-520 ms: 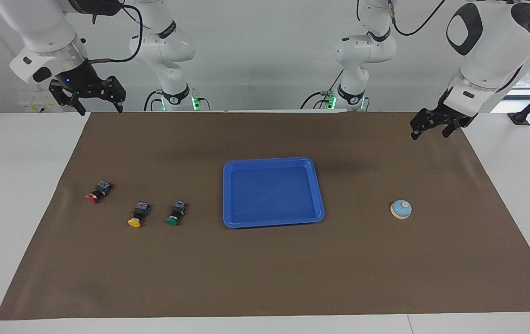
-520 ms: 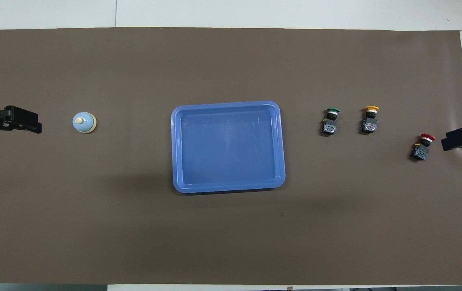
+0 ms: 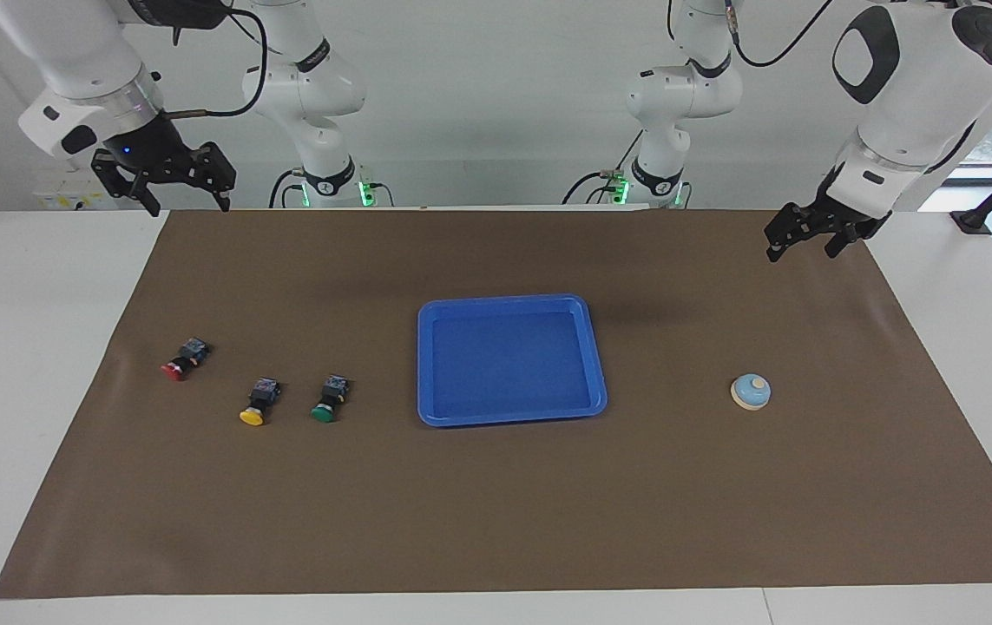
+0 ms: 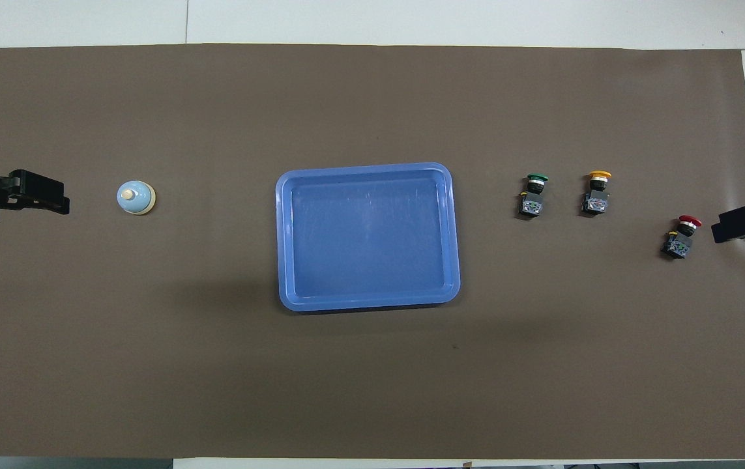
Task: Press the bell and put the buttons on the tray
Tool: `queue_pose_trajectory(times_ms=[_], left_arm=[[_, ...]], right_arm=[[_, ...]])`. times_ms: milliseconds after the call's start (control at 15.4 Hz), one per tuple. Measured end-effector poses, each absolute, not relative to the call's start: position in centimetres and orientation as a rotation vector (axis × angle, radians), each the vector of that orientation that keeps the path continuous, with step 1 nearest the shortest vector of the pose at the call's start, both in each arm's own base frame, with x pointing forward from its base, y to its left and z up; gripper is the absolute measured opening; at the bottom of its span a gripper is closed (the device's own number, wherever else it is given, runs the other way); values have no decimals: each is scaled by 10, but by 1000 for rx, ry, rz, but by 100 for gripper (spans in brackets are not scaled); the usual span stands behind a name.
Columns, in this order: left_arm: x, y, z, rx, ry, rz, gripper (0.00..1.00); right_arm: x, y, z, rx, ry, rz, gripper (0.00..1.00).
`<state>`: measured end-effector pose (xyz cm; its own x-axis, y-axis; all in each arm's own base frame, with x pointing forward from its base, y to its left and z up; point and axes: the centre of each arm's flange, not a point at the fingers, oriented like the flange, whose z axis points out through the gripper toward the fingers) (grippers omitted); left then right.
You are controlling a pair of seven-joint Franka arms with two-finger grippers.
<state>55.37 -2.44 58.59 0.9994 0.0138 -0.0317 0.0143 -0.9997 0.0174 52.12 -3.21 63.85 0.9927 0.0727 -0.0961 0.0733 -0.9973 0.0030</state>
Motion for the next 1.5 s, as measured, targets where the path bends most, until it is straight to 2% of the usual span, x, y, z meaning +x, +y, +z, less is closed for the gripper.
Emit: queue_pose_trajectory(times_ms=[65,130,195,260,520,585,650,845,1105,1496], left_arm=[[555,-24,585,3123,24,-31,97],[558,-24,581,3123,25,-16,87],[562,-24,574,3122,27,-4,72],[567,-25,564,3122,28,-4,61],[590,-26,504,3120,35,-20,16],[594,-25,491,3119,38,-23,6],[599,-24,479,3119,43,-23,1],[609,-16,443,3118,66,2,1],[606,-5,395,3116,99,62,1],[604,-4,372,3113,101,121,1]], right_arm=[[521,-32,638,3129,115,-150,100],[521,-32,638,3129,115,-150,100],[521,-32,638,3129,115,-150,100],[521,-32,638,3129,115,-150,100],[521,-32,638,3129,115,-150,100],[521,-32,638,3129,115,-150,100],[521,-32,638,3129,115,-150,100],[521,-32,638,3129,115,-150,100],[521,-32,638,3129,115,-150,100],[521,-32,638,3129,115,-150,100]])
